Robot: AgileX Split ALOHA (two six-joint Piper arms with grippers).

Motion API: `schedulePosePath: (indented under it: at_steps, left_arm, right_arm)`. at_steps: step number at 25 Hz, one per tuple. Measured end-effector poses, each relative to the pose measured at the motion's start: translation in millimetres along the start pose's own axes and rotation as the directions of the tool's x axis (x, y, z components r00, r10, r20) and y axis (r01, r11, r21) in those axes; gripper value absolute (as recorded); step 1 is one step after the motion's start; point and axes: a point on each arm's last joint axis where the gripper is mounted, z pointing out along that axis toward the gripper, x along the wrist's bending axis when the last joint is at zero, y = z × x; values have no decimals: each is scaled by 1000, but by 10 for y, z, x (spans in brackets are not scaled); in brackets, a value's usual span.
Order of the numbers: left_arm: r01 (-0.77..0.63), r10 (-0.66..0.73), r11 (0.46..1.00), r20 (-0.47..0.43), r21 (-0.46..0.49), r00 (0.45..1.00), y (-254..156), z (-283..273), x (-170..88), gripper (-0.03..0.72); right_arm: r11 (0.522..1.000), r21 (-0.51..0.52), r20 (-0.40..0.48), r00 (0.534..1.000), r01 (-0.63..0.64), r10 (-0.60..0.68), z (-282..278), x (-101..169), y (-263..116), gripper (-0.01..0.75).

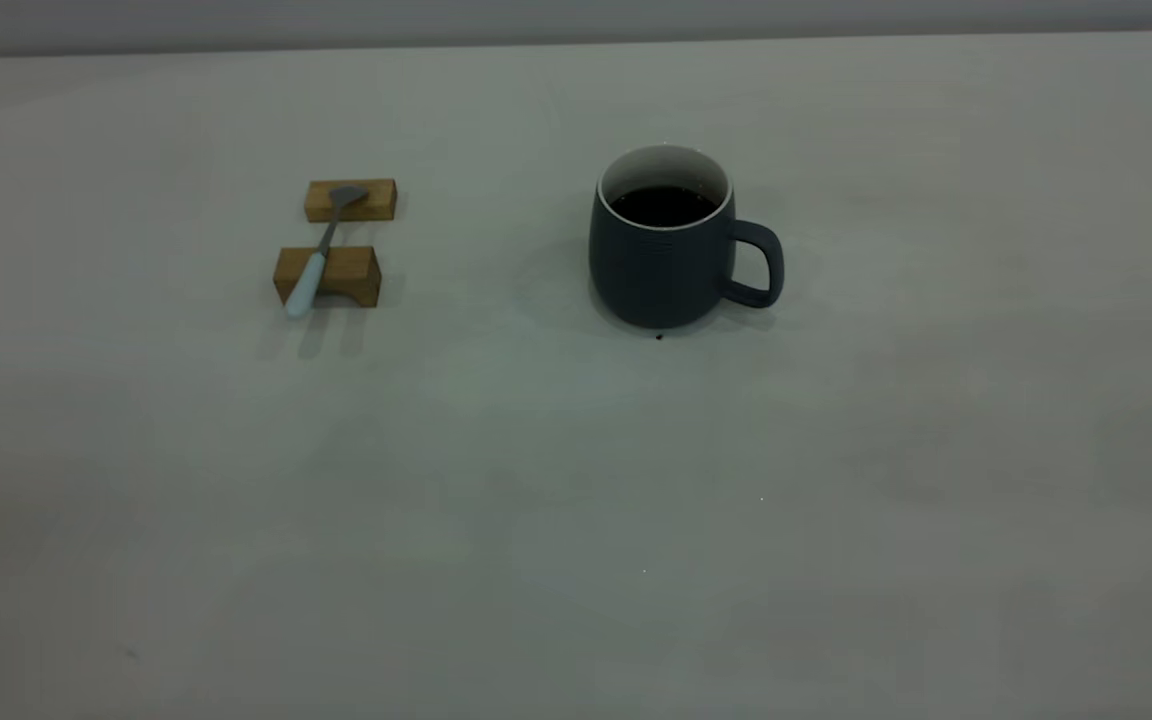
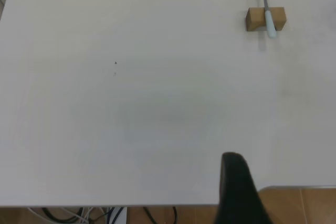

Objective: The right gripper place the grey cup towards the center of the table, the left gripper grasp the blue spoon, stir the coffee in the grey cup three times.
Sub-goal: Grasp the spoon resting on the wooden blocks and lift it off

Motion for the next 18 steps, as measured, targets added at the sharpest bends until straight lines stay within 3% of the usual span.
schedulePosePath:
  at_steps: [6, 18]
  left_arm:
    - [0, 0, 1000, 0, 0, 1000, 0, 0, 0, 515]
    - [0, 0, 1000, 0, 0, 1000, 0, 0, 0, 515]
  right_arm:
    - [999, -5, 78, 996, -48, 48, 1, -14, -20, 593]
    - [999, 0, 83, 995, -53, 53, 37, -20, -38, 593]
